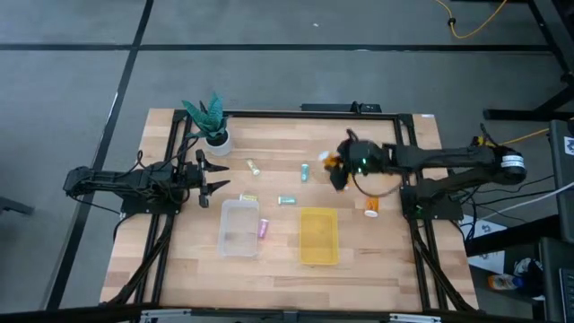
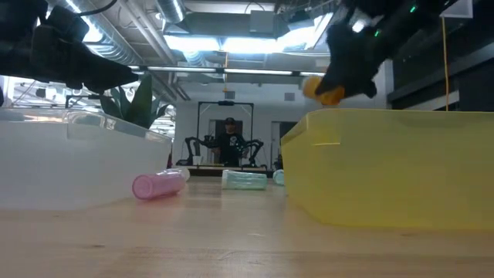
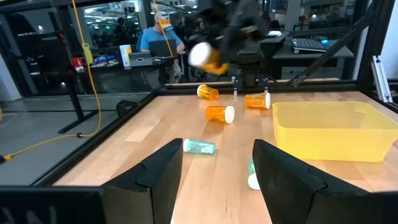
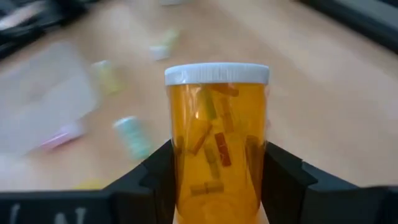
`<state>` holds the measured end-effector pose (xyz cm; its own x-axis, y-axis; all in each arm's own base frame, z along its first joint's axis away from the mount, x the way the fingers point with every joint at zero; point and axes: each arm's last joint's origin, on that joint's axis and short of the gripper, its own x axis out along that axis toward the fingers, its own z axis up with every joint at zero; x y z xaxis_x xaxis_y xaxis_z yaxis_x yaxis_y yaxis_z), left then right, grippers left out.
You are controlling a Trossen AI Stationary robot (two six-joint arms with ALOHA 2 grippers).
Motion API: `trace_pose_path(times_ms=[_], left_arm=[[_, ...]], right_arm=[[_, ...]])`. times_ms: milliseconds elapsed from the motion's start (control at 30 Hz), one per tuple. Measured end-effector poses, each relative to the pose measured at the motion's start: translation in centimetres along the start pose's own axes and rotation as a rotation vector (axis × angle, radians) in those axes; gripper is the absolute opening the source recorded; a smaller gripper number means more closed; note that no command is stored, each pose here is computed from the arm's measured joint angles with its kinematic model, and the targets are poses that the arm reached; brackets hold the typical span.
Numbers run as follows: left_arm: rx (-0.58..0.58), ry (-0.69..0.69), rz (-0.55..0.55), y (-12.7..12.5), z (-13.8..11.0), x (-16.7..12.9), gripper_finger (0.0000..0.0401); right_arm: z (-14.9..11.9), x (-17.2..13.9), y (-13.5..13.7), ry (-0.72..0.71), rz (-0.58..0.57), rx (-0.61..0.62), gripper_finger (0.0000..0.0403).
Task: Pick and place medicine bottles into bin by pill shape (circle, oval)
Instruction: Put the top middle orange pill bottle into the yellow bin
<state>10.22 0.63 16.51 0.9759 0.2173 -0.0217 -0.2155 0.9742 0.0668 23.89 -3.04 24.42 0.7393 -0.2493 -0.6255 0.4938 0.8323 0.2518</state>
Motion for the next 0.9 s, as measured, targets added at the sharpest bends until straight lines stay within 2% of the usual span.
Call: trace_pose_path(times_ms=[200, 333, 600, 900], left_arm=[[0.000, 0.000, 0.000, 0.0, 0.0, 0.0, 0.0190], [0.000, 0.001, 0.000, 0.0, 0.0, 0.0, 0.0190], [0.000, 0.001, 0.000, 0.0, 0.0, 0.0, 0.0190], [-0.001, 0.000, 0.000, 0.0, 0.0, 0.0, 0.0190]], right_arm=[[-2.3, -0.9, 4.9, 0.027, 0.195, -0.089, 0.0177], [-4.1, -1.2, 7.0, 0.065, 0.243, -0.147, 0.0178], [-6.3, -0.8, 9.5, 0.104, 0.318, -0.218, 0.0187], [-6.5, -0.4, 10.1, 0.085, 0.342, -0.217, 0.0195]])
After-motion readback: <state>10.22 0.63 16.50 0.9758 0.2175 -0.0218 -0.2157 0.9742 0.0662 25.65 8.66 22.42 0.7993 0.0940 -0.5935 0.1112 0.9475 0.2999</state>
